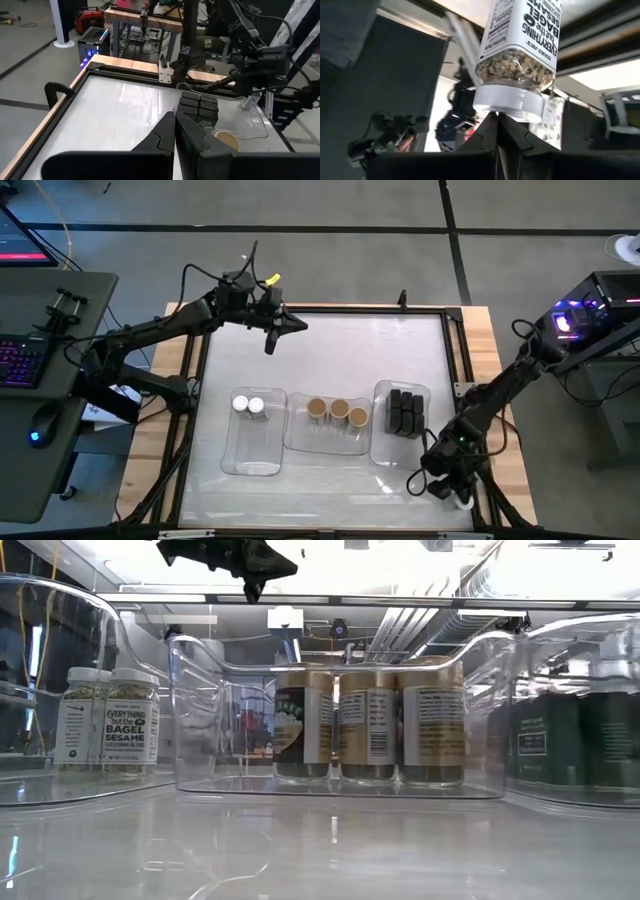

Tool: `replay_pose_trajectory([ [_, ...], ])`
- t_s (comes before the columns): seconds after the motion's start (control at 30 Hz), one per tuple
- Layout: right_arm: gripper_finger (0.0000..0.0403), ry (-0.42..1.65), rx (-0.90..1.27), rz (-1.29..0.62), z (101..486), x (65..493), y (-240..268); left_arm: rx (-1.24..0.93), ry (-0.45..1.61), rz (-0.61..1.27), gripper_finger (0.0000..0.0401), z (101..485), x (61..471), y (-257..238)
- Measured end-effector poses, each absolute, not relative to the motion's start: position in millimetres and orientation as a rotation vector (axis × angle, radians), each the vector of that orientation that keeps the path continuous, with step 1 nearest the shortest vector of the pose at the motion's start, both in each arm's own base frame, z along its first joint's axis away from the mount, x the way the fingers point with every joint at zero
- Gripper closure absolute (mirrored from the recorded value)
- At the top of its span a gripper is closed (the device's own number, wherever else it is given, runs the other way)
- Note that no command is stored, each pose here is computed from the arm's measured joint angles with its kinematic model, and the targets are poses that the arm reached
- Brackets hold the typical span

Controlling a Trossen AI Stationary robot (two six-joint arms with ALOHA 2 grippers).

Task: Sort spices by type
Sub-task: Put the white seasoning bottle into the left transparent bin aligned with the other white seasoning bottles

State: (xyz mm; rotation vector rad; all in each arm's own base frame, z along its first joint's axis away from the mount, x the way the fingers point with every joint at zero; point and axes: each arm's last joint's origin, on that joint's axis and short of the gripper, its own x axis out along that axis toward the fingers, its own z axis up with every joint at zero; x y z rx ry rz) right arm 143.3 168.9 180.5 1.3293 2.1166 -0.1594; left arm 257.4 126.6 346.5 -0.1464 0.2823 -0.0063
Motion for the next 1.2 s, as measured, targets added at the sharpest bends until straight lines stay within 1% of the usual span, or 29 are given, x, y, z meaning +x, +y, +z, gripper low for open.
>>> replay_pose_trajectory([
  [0.13,0.0403,2.06,1.334,-0.142,182.4,156.2,179.3,-0.124,0.282,-0.009,0.0401,346.5,257.4,126.6],
  [0.23,0.0403,2.04,1.289,-0.099,183.4,161.8,188.1,-0.117,0.276,0.007,0.0401,347.2,257.6,127.1],
  [0.37,0.0403,2.06,1.226,-0.088,180.6,159.2,199.0,-0.162,0.23,0.026,0.0401,351.9,258.7,128.2],
  [0.53,0.0403,1.996,1.184,-0.093,180.0,152.8,206.0,-0.229,0.162,0.018,0.0401,358.9,261.8,125.6],
  [0.67,0.0403,1.931,1.158,-0.061,180.8,148.4,212.8,-0.266,0.09,-0.018,0.0401,366.9,266.9,117.1],
  [0.83,0.0403,1.815,1.13,-0.016,182.4,145.2,219.7,-0.284,0.024,-0.086,0.0401,374.8,274.7,99.0],
  [0.97,0.0403,1.707,1.121,-0.003,183.9,147.0,221.7,-0.323,0.007,-0.078,0.0401,376.5,281.6,80.9],
  [1.1,0.0403,1.505,1.122,0.008,185.7,156.5,220.9,-0.345,-0.014,-0.113,0.0401,379.3,287.0,61.3],
  [1.2,0.0403,1.344,1.126,-0.025,186.6,166.3,216.5,-0.344,-0.023,-0.133,0.0401,380.4,289.8,47.9],
])
